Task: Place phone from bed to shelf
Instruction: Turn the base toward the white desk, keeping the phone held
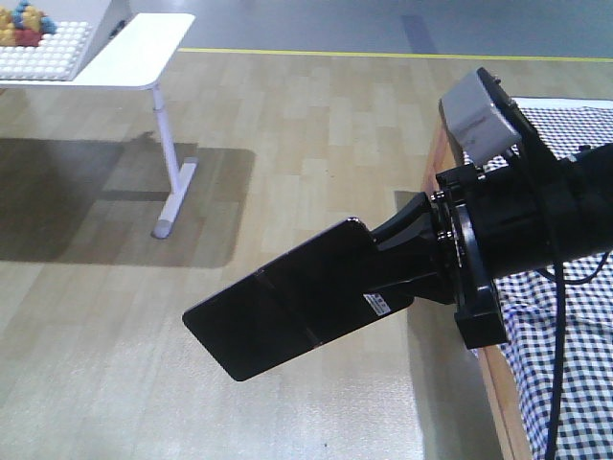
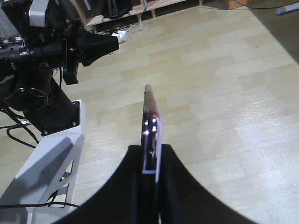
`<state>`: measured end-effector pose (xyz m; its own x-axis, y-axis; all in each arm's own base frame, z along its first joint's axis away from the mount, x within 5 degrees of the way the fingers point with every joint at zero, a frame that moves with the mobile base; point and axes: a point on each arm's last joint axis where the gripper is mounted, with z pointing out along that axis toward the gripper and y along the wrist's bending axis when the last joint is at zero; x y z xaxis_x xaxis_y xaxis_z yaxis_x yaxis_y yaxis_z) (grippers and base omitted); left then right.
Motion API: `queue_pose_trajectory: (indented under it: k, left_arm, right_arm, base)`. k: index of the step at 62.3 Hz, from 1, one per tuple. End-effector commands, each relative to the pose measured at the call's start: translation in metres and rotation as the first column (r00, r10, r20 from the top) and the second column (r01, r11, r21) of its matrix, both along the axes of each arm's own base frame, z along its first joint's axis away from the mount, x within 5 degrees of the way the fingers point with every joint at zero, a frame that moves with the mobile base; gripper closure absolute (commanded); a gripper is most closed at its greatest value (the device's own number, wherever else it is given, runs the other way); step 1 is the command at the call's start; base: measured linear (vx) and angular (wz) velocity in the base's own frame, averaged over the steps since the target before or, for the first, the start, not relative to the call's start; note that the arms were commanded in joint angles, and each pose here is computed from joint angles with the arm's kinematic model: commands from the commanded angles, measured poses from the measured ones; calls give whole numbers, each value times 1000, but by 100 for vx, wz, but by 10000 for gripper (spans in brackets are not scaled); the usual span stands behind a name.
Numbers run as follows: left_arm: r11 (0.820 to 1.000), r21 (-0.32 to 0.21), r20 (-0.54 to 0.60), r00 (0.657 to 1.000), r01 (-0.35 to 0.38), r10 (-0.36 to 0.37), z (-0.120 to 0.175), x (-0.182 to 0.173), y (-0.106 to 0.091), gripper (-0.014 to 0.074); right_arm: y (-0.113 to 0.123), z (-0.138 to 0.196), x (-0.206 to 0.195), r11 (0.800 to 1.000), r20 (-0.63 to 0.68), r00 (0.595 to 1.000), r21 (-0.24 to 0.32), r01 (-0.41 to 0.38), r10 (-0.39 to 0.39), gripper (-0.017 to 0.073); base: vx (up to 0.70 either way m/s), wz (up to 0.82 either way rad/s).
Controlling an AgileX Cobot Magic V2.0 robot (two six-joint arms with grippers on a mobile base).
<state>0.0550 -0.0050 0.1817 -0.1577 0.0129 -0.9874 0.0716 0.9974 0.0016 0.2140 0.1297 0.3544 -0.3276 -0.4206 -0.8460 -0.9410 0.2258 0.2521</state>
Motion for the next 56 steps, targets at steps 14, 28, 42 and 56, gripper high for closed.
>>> queue_pose_trajectory:
  k: [14, 28, 42, 56]
  left_arm:
    - [1000, -17, 73, 997, -10, 11, 6, 1, 1, 593]
    - [1000, -17, 73, 997, -10, 11, 6, 1, 1, 593]
    - [1000, -17, 73, 997, -10, 11, 6, 1, 1, 593]
    - [1000, -17, 73, 997, -10, 11, 6, 1, 1, 593]
  right_arm:
    - [2, 22, -13, 993, 12, 998, 103, -55, 54, 560]
    - [2, 22, -13, 993, 12, 998, 103, -55, 54, 560]
    - [2, 22, -13, 993, 12, 998, 103, -55, 54, 560]
    - [2, 22, -13, 993, 12, 998, 103, -55, 54, 560]
  base:
    - [9, -23]
    - [8, -14]
    - [9, -6]
    - [11, 1]
